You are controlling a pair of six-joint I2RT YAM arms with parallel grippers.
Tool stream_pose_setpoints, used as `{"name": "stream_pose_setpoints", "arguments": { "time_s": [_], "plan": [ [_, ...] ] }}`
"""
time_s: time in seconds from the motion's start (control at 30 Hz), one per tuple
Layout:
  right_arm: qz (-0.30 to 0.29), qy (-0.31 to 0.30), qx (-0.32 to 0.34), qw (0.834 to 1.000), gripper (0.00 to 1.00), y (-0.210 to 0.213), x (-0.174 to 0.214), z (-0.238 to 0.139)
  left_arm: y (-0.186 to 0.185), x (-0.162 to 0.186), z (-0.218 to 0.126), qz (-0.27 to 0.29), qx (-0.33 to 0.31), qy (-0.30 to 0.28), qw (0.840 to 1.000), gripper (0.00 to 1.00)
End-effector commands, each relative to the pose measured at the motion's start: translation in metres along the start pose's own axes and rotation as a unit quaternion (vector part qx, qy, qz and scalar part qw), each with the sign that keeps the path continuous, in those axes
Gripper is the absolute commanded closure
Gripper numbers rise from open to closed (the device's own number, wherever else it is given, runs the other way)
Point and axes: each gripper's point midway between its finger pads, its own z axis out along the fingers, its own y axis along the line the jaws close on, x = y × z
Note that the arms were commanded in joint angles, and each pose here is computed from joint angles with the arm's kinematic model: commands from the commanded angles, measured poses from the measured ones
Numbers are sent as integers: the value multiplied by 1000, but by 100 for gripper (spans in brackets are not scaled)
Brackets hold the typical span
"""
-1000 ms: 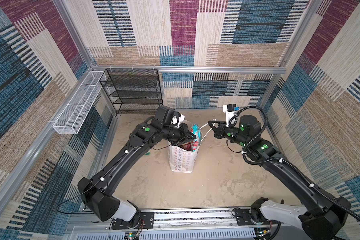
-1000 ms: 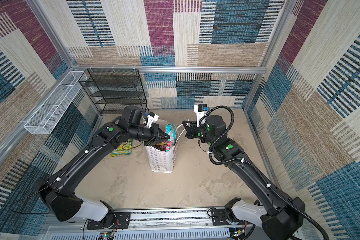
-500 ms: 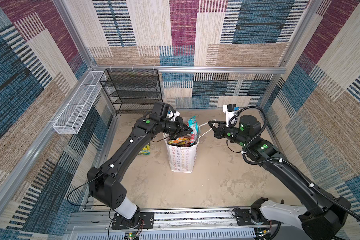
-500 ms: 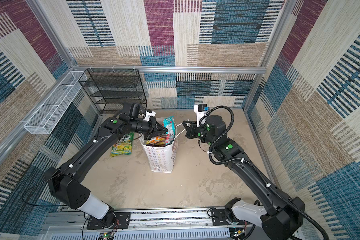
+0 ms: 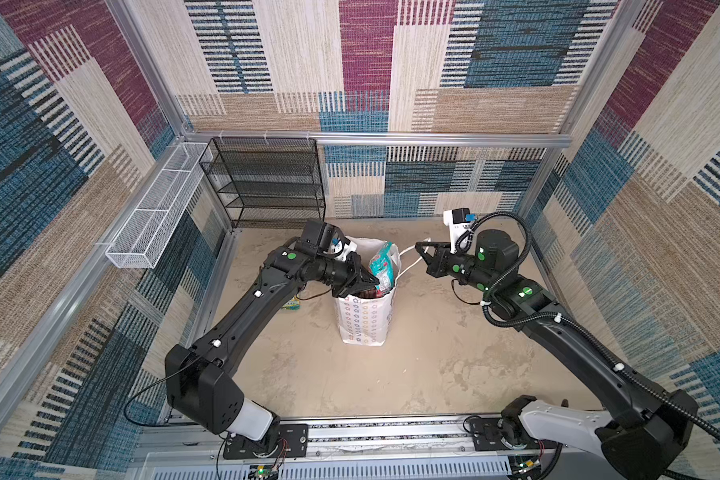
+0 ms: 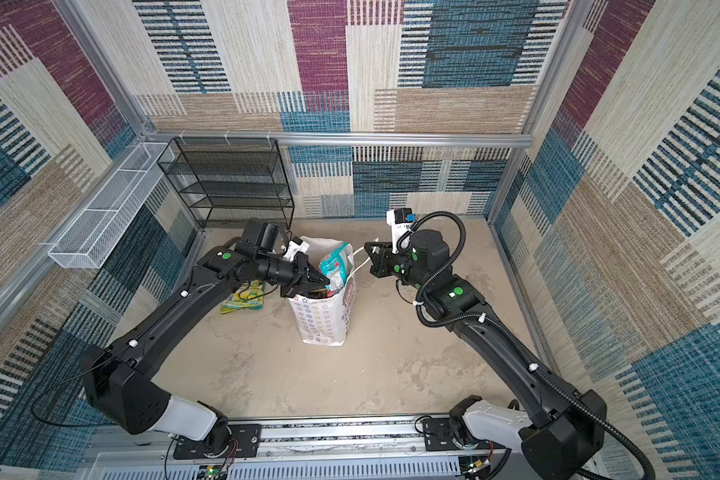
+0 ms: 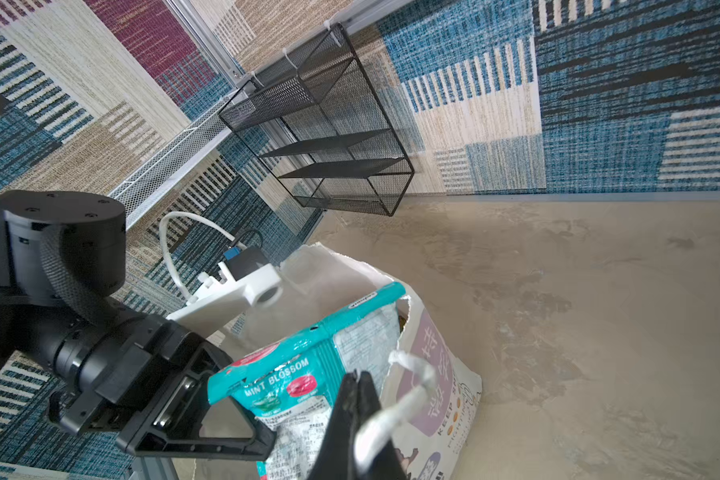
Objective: Place the snacks into the paper bag
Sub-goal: 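Lower the teal packet into the bag and open the left gripper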
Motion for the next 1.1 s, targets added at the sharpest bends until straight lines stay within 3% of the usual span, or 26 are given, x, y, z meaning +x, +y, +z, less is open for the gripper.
{"name": "stream_pose_setpoints", "arguments": {
  "time_s": [0.0,0.1,0.27,0.6,0.83,0.9,1.0,1.07],
  "plan": [
    [-4,-15,-8,1000,100,5,-9,-3,-30,-3,-24,82,18,-45,995,54],
    [-3,-13,-8,1000,100,5,-8,-2,-59,-8,-46,132,29,-87,987,43],
    [-2,-15,-7,1000,100,4,-8,-2,-70,-16,-60,192,-26,-134,972,40],
    [-1,-11,-6,1000,100,3,-6,1,-43,-10,-18,272,-176,-80,943,59],
    [0,-10,-5,1000,100,2,-5,2,-21,-14,5,284,-243,-52,926,60],
    [0,-10,-4,1000,100,2,-5,2,-10,-16,5,281,-274,-53,918,55],
    [1,-10,-4,1000,100,1,-5,3,2,-16,4,286,-313,-51,904,41],
    [2,-7,-6,1000,100,2,-4,4,8,-18,3,289,-331,-53,897,38]
  ]
}}
